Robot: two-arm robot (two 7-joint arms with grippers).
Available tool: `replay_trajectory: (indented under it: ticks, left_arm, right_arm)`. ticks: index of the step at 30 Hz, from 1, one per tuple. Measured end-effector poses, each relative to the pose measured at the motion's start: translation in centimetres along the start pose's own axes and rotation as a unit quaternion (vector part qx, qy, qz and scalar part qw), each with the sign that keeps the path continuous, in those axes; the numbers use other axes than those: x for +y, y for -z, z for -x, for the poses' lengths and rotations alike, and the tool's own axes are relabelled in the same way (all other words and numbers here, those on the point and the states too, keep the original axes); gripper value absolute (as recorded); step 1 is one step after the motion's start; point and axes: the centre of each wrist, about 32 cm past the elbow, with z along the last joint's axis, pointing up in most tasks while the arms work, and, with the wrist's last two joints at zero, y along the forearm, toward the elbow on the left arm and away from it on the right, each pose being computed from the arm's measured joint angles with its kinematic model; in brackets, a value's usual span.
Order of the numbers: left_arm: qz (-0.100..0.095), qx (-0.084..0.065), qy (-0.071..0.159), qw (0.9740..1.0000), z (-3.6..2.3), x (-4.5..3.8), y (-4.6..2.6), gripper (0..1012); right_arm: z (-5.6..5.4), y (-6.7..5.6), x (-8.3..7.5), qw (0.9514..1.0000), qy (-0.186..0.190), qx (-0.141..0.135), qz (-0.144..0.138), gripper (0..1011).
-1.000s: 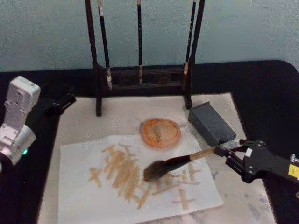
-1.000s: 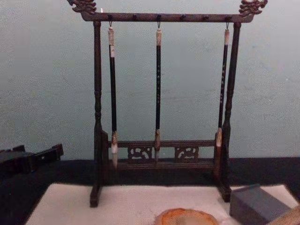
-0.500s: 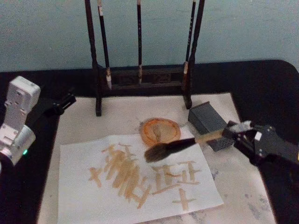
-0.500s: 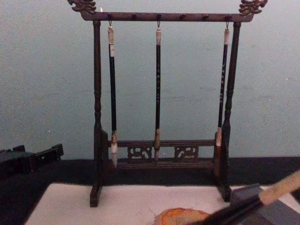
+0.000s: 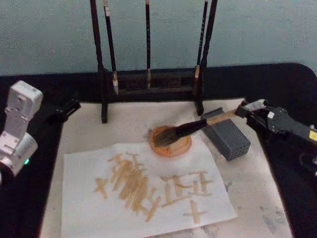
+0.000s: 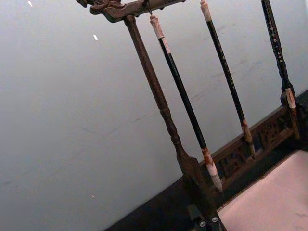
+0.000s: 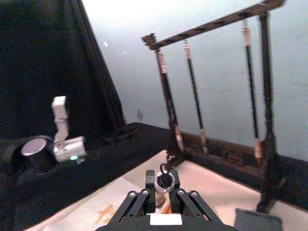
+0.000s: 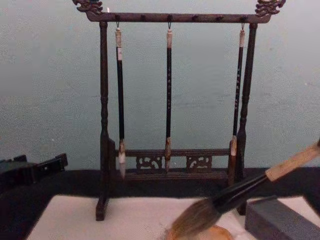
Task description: Pick up the brush from the inkstone, write on the paper, then place the brush back to its original position.
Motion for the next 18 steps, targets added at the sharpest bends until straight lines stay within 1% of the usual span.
replay_trajectory:
  ticks: [1, 3, 4, 5, 6, 8, 9, 10, 11, 13, 18]
  left_arm:
    - [0.000, 0.000, 0.000, 1.0000, 0.00, 0.00, 0.00, 1002]
    - [0.000, 0.000, 0.000, 1.0000, 0.00, 0.00, 0.00, 1002]
    - [0.000, 0.000, 0.000, 1.0000, 0.00, 0.00, 0.00, 1002]
    - [0.000, 0.000, 0.000, 1.0000, 0.00, 0.00, 0.00, 1002]
    - [0.000, 0.000, 0.000, 1.0000, 0.00, 0.00, 0.00, 1002]
    - [0.000, 0.000, 0.000, 1.0000, 0.00, 0.00, 0.00, 1002]
    - [0.000, 0.000, 0.000, 1.0000, 0.00, 0.00, 0.00, 1002]
    - [0.000, 0.000, 0.000, 1.0000, 0.00, 0.00, 0.00, 1002]
    - [0.000, 0.000, 0.000, 1.0000, 0.00, 0.00, 0.00, 1002]
    - [0.000, 0.000, 0.000, 1.0000, 0.00, 0.00, 0.00, 1000]
    - [0.000, 0.000, 0.000, 1.0000, 0.00, 0.00, 0.00, 1002]
  right_arm:
    - [-0.6, 0.0, 0.1, 1.0000, 0.003, 0.005, -0.001, 161]
    - [-1.3, 0.1, 0.2, 0.9999, 0.007, 0.011, 0.000, 161]
    - [-2.0, 0.2, 0.4, 0.9998, 0.011, 0.015, 0.000, 161]
    - [-2.3, 0.2, 0.4, 0.9998, 0.012, 0.017, 0.000, 161]
    - [-2.9, 0.3, 0.5, 0.9996, 0.015, 0.022, 0.000, 161]
    - [-3.3, 0.5, 0.5, 0.9995, 0.017, 0.027, 0.000, 161]
    - [-3.8, 0.6, 0.5, 0.9993, 0.020, 0.031, 0.000, 161]
    - [-3.8, 0.6, 0.5, 0.9993, 0.020, 0.031, 0.000, 161]
    - [-4.3, 0.9, 0.6, 0.9991, 0.022, 0.037, -0.001, 161]
    - [-4.8, 1.2, 0.7, 0.9987, 0.025, 0.045, -0.001, 161]
    - [-5.4, 1.8, 0.8, 0.9979, 0.028, 0.058, 0.000, 161]
